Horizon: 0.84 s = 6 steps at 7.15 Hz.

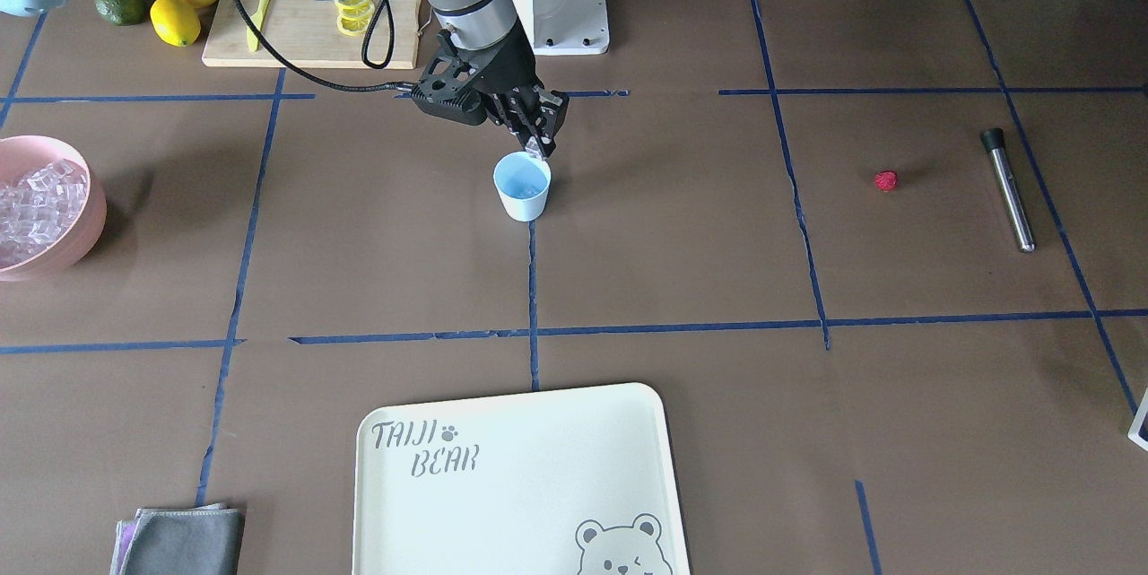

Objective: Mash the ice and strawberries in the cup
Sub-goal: 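Open the right gripper to drop the ice cube into the cup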

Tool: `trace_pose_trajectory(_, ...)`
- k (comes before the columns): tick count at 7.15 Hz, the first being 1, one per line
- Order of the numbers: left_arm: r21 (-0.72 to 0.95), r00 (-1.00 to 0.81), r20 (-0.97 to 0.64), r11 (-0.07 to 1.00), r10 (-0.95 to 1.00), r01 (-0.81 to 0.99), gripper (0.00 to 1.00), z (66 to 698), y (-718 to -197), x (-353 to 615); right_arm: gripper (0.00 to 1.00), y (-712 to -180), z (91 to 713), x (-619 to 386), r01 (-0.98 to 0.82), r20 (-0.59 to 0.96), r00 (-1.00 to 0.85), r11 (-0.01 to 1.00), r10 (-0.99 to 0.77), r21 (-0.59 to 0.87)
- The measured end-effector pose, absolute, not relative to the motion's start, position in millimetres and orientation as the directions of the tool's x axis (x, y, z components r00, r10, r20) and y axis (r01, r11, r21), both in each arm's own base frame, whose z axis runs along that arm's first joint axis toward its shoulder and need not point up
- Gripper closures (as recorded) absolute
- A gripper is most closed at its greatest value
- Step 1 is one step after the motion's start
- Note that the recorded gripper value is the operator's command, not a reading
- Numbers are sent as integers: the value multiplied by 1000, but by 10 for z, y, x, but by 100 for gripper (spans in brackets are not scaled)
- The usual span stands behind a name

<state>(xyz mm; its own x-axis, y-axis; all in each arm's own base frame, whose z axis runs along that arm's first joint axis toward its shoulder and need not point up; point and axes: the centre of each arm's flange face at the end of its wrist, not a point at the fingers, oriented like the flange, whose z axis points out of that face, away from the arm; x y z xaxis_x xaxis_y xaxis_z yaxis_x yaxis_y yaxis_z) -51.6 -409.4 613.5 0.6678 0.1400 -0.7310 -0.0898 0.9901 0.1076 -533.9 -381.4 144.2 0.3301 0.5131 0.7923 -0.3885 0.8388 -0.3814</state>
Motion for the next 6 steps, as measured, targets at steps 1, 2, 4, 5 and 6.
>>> trace_pose_trajectory(1,108,668,-731,990,140,-90,0,6137,-4093,-517,99,-3800,1507,-5351,-391,786,339,837,517,-382)
trace_pose_trajectory(2,108,668,-731,990,140,-90,0,6136,-4093,-517,89,-3793,1578,-5358,-396,779,348,835,521,-381)
trace_pose_trajectory(4,109,668,-731,990,141,-90,0,6130,-4093,-515,2,-3789,1656,-5382,-403,771,360,833,525,-379)
trace_pose_trajectory(5,110,668,-731,990,142,-91,0,6130,-4093,-514,1,-3785,1680,-5399,-404,768,365,833,526,-379)
trace_pose_trajectory(6,110,668,-731,990,142,-91,0,6129,-4094,-514,1,-3777,1701,-5408,-404,767,369,833,526,-377)
